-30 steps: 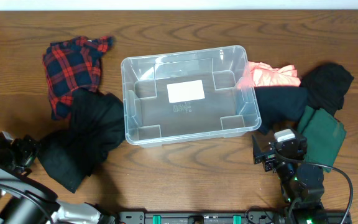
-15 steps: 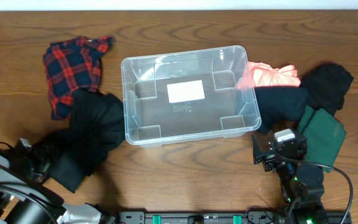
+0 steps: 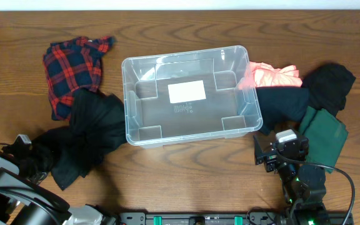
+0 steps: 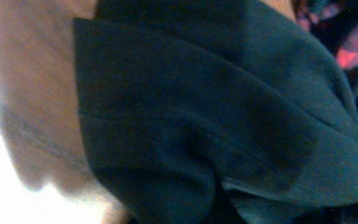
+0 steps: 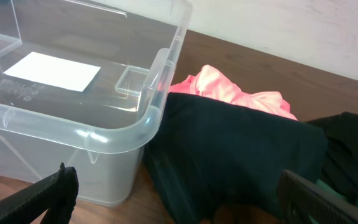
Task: Pack container
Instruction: 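Reach the left gripper to the black garment and grasp it, then lift the black garment with the left gripper and carry it over the bin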
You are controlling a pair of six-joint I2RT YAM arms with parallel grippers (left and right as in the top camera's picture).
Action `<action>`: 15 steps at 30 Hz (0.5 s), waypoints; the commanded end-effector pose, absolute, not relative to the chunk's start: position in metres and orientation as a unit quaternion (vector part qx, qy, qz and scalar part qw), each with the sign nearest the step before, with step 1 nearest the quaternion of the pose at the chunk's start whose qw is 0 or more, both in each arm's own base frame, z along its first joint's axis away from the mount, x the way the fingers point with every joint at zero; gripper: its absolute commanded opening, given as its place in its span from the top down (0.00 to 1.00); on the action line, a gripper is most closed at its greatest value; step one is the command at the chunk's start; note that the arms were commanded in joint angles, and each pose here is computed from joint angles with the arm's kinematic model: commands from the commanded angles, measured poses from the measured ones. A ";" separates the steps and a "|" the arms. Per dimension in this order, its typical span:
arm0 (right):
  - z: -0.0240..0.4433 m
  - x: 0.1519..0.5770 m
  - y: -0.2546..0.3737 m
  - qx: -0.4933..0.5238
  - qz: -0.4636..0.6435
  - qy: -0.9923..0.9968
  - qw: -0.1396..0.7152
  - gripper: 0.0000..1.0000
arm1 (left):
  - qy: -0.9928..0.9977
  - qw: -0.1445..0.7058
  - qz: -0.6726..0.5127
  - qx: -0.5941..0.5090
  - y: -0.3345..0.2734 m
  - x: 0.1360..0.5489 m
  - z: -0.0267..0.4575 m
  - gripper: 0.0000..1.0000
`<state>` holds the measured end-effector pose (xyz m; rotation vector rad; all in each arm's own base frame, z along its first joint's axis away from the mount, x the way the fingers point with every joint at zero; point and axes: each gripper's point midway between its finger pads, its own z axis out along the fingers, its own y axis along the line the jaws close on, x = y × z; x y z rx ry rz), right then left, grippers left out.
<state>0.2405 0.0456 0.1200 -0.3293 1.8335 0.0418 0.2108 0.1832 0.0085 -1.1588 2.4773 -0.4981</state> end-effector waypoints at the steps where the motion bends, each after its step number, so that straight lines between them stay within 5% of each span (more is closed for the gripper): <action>1: 0.118 0.241 0.044 -0.135 0.020 0.792 0.596 0.01 | 0.876 0.124 -0.162 -0.436 0.177 0.192 -0.013 0.94; 6: 0.118 0.241 0.044 -0.135 0.020 0.792 0.596 0.01 | 0.869 0.148 -0.164 -0.443 0.199 0.211 0.041 0.94; 15: 0.118 0.241 0.044 -0.135 0.020 0.792 0.595 0.01 | 0.851 0.358 -0.159 -0.349 0.219 0.280 0.260 0.94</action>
